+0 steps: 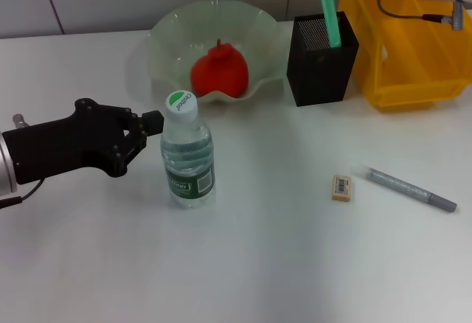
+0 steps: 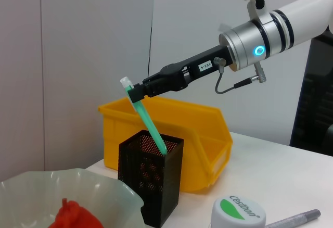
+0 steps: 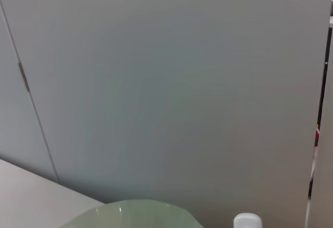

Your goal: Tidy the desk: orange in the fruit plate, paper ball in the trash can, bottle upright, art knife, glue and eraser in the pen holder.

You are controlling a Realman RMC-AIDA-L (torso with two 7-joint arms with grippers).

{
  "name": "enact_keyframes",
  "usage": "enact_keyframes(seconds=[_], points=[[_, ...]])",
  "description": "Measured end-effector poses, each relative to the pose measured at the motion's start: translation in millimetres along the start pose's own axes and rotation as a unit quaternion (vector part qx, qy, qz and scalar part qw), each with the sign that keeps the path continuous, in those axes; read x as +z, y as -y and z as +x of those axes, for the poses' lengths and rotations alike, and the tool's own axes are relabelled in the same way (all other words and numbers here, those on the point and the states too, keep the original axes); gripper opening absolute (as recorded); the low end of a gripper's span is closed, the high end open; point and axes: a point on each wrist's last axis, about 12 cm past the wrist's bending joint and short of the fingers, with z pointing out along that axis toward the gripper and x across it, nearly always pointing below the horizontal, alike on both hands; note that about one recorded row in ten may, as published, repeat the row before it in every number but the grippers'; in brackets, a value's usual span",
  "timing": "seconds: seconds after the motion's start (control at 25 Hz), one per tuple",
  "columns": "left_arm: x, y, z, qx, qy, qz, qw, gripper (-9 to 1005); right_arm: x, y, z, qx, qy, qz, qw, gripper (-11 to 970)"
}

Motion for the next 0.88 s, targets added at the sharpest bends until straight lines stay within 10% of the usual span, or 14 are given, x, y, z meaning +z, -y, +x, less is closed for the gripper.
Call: enact_keyframes(seconds=[0.88], points=[[-1.8,1.1,1.1,-0.003,0.003,-0.001,1.0,28,-2.2,2.0,1.8,0.017,-0.012,-0.012,1.0,227]])
